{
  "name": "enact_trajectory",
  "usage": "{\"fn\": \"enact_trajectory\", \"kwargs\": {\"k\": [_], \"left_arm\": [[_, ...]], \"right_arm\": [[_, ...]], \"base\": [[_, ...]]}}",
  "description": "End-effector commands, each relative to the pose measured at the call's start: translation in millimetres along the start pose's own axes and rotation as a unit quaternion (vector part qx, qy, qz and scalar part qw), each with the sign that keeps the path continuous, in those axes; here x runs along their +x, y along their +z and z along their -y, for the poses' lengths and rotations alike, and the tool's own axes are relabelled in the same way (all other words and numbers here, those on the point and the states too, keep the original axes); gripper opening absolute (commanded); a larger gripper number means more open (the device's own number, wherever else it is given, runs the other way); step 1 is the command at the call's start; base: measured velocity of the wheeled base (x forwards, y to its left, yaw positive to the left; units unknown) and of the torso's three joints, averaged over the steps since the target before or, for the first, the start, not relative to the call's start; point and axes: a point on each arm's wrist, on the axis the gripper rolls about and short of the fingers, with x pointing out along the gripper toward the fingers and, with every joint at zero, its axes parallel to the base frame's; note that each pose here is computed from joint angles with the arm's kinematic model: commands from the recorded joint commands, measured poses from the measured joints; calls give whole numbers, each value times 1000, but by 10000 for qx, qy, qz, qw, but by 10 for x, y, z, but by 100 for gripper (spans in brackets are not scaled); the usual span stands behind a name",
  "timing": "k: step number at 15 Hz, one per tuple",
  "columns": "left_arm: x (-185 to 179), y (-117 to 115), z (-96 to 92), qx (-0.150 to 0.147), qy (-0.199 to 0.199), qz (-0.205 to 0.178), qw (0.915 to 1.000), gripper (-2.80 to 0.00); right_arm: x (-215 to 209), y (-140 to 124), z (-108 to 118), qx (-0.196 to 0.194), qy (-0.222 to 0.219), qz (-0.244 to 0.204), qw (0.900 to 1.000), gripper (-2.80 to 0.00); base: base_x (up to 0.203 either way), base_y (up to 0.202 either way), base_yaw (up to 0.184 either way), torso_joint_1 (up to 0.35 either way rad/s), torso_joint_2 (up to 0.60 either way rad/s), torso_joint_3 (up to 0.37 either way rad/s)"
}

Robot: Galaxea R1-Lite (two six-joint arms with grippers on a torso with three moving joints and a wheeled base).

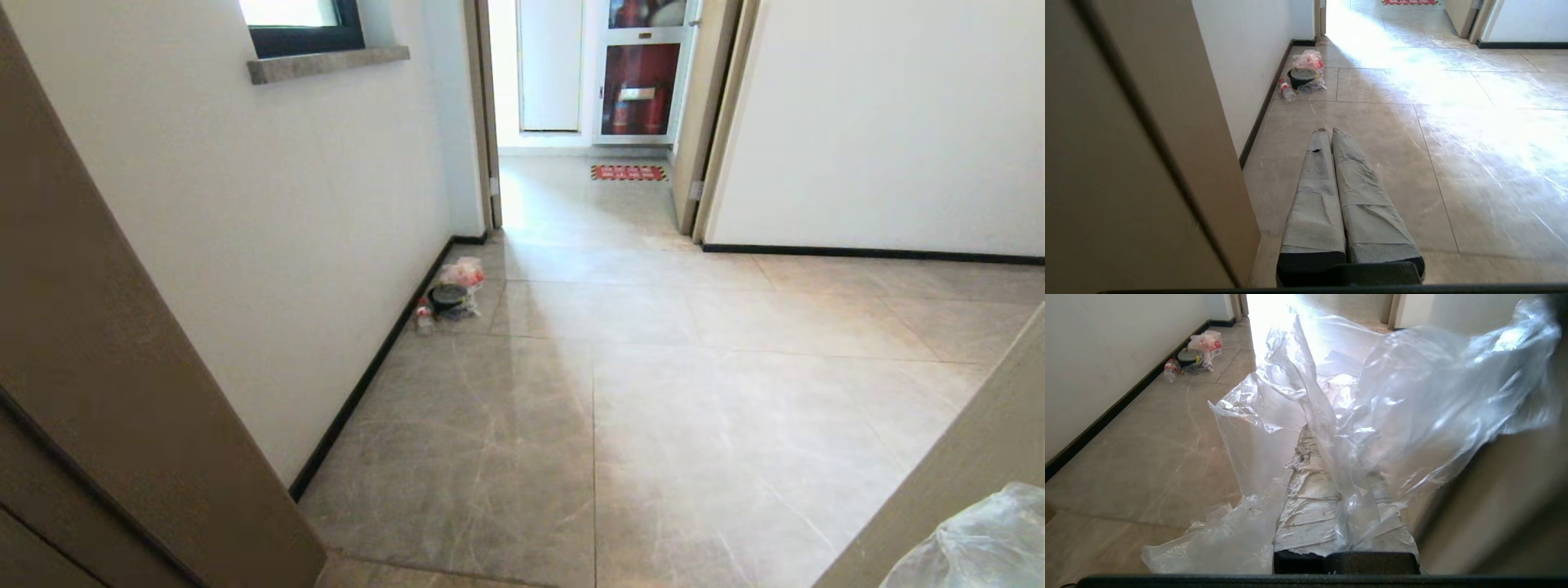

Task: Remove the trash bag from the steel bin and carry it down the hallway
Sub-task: Put the trash bag at the door

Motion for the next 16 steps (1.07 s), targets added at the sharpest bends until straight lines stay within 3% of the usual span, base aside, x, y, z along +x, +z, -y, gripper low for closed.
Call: {"fn": "enact_trajectory", "kwargs": {"k": [1,16], "left_arm": [[1,0,0,-2,2,-4,10000,-280],[1,0,0,-2,2,-4,10000,-280]], "right_arm": [[1,0,0,-4,2,-6,10000,-280],[1,0,0,-4,2,-6,10000,-280]], "base": [[192,0,1,1,1,2],[191,0,1,2,1,3]]}}
